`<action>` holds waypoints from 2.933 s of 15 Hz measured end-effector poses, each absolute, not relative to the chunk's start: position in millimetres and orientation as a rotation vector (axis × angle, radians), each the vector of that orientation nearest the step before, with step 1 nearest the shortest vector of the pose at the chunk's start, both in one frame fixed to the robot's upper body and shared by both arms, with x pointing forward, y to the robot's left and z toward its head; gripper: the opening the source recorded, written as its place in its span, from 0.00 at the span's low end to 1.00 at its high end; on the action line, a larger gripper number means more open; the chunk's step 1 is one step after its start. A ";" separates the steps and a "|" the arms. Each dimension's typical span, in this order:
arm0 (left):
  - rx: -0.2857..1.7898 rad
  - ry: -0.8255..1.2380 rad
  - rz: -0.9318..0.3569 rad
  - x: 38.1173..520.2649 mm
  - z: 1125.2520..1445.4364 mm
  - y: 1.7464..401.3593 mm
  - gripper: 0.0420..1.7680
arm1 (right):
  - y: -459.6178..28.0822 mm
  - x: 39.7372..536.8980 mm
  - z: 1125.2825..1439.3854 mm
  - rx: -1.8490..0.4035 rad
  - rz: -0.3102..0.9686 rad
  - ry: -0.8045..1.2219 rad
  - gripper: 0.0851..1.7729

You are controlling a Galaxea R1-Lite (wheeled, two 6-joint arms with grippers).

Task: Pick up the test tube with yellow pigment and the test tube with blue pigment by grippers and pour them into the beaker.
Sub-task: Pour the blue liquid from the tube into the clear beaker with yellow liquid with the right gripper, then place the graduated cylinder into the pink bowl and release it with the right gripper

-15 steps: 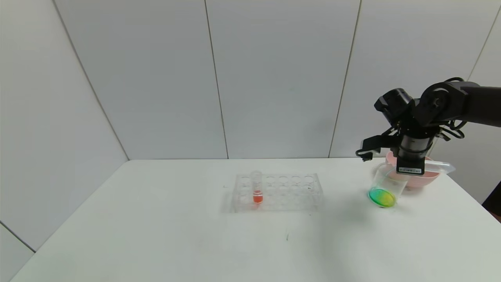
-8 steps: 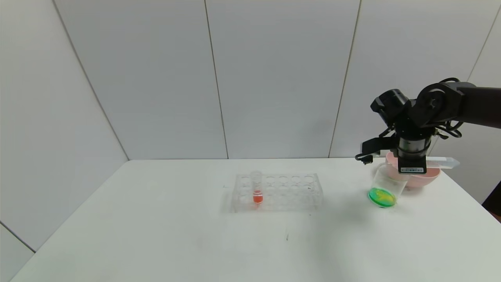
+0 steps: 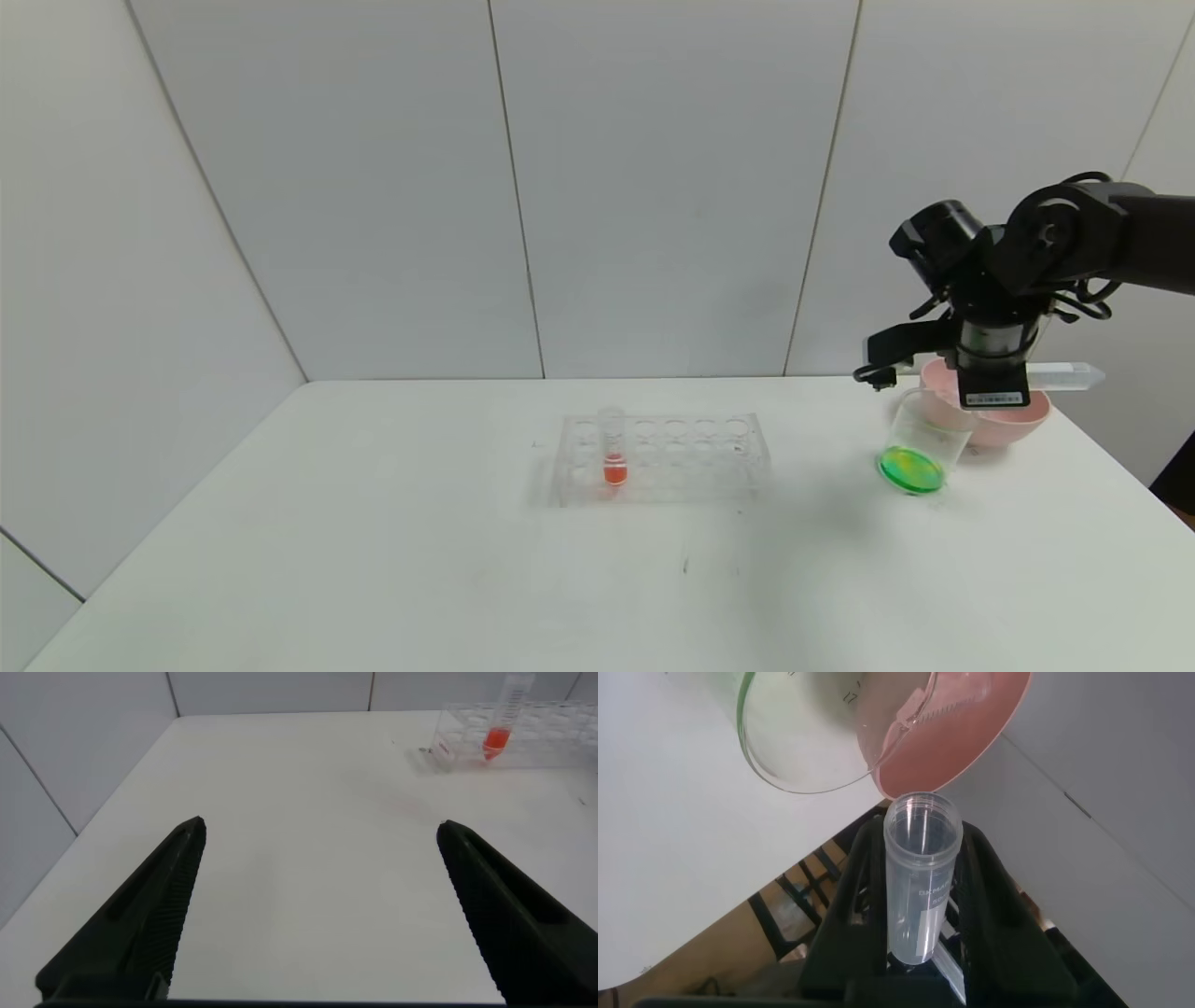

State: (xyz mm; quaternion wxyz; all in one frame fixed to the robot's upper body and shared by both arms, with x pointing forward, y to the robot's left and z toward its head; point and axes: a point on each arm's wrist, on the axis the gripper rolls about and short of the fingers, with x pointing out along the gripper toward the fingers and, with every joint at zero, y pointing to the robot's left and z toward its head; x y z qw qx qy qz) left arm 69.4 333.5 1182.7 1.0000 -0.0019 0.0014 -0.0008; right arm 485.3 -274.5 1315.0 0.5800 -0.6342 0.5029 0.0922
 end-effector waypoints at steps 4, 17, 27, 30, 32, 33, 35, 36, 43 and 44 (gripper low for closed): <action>-0.004 0.002 -0.002 69.4 1182.7 333.5 1.00 | -281.9 478.2 1335.7 -1.275 0.446 0.961 0.25; -0.004 0.002 -0.002 69.4 1182.7 333.5 1.00 | -236.6 490.0 1371.8 -0.117 0.453 0.237 0.25; -0.004 0.002 -0.002 69.4 1182.7 333.5 1.00 | -308.9 394.1 1320.4 0.046 0.396 0.105 0.25; -0.004 0.003 -0.002 69.4 1182.7 333.5 1.00 | -344.6 383.0 1321.9 0.059 0.354 0.093 0.25; -0.004 0.003 -0.002 69.4 1182.7 333.5 1.00 | -363.8 384.6 1326.1 0.059 0.331 0.073 0.25; -0.004 0.003 -0.002 69.4 1182.7 333.5 1.00 | -371.8 388.8 1328.2 0.057 0.313 0.065 0.25; -0.004 0.002 -0.002 69.4 1182.7 333.5 1.00 | -385.2 400.7 1327.9 0.057 0.279 0.061 0.25; -0.004 0.002 -0.002 69.4 1182.7 333.5 1.00 | -393.3 409.0 1325.8 0.059 0.257 0.063 0.25; -0.004 0.002 -0.002 69.4 1182.7 333.5 1.00 | -456.4 463.6 1290.3 0.078 0.118 0.107 0.25; -0.004 0.002 -0.002 69.4 1182.7 333.5 1.00 | -464.1 470.9 1283.0 0.080 0.089 0.115 0.25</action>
